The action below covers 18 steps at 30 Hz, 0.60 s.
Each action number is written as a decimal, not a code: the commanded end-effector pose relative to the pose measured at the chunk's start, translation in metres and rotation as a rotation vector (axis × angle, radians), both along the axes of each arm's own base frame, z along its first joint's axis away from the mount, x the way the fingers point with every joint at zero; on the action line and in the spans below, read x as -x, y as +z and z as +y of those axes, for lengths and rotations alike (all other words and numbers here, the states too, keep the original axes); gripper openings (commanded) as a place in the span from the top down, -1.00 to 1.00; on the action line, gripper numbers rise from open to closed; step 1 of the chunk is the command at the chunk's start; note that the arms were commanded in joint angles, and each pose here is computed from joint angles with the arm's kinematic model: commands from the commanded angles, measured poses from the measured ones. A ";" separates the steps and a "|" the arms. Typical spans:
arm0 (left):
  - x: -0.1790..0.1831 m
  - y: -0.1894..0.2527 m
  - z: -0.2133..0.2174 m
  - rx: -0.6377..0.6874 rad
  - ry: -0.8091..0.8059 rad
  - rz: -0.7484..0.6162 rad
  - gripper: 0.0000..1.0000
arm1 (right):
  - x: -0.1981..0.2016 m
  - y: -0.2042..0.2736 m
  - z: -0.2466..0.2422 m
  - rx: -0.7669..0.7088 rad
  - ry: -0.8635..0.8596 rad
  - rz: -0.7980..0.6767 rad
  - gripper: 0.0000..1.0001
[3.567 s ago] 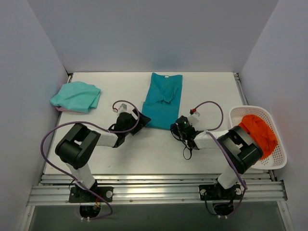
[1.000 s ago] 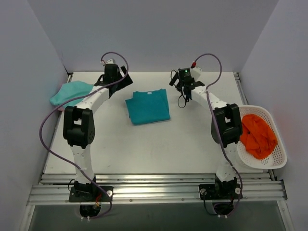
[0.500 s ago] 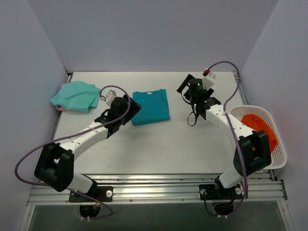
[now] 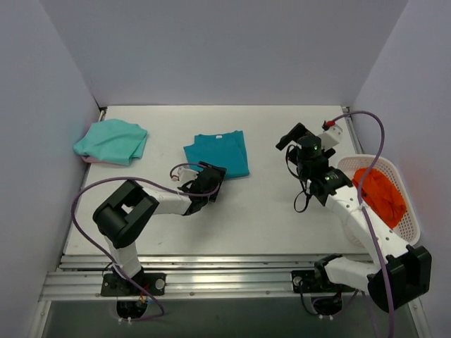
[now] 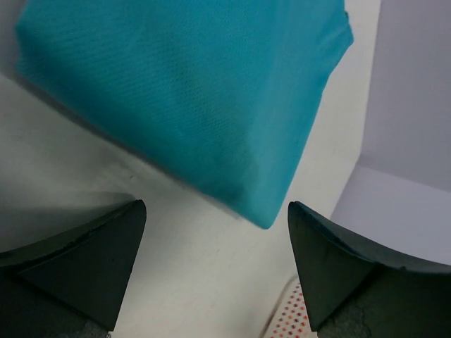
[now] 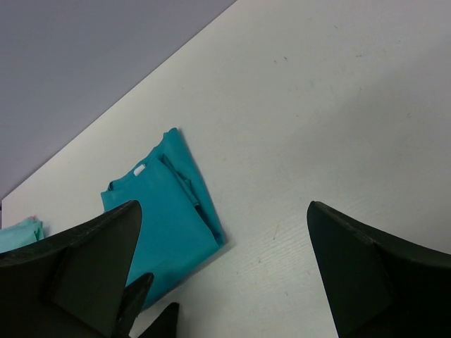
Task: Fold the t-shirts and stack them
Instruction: Neatly place the folded tshirt to the corner
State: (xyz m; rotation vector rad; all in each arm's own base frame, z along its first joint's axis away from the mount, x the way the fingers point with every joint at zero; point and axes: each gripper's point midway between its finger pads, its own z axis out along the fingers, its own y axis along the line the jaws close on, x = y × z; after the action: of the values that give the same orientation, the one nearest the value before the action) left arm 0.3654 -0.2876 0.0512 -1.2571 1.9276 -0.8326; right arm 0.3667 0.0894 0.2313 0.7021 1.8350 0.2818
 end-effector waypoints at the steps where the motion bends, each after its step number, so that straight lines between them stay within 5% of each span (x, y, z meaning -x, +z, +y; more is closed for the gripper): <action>1: -0.026 -0.024 0.010 0.082 0.137 0.022 -0.88 | 0.015 -0.001 -0.015 0.024 -0.042 0.014 -1.00; 8: -0.080 -0.055 0.037 0.112 0.120 0.054 -0.90 | 0.029 0.013 -0.023 0.010 -0.051 -0.015 -1.00; 10: -0.100 -0.052 0.037 0.119 0.028 0.001 -0.43 | 0.033 0.018 -0.025 0.006 -0.053 -0.029 -1.00; 11: -0.117 -0.046 0.051 0.135 0.036 -0.037 0.08 | 0.034 0.021 -0.026 0.002 -0.055 -0.038 -1.00; 14: -0.149 -0.051 0.076 0.097 -0.038 -0.018 0.95 | 0.036 0.027 -0.027 -0.014 -0.058 -0.060 -1.00; 18: -0.187 -0.032 0.106 0.018 -0.140 -0.039 0.95 | 0.035 0.026 -0.023 -0.043 -0.052 -0.074 -1.00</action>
State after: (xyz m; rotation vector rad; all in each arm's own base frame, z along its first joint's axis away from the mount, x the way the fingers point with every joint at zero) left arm 0.5452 -0.2025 0.0293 -1.2776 1.8234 -1.0220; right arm 0.3314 0.0714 0.2568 0.7272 1.7743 0.3090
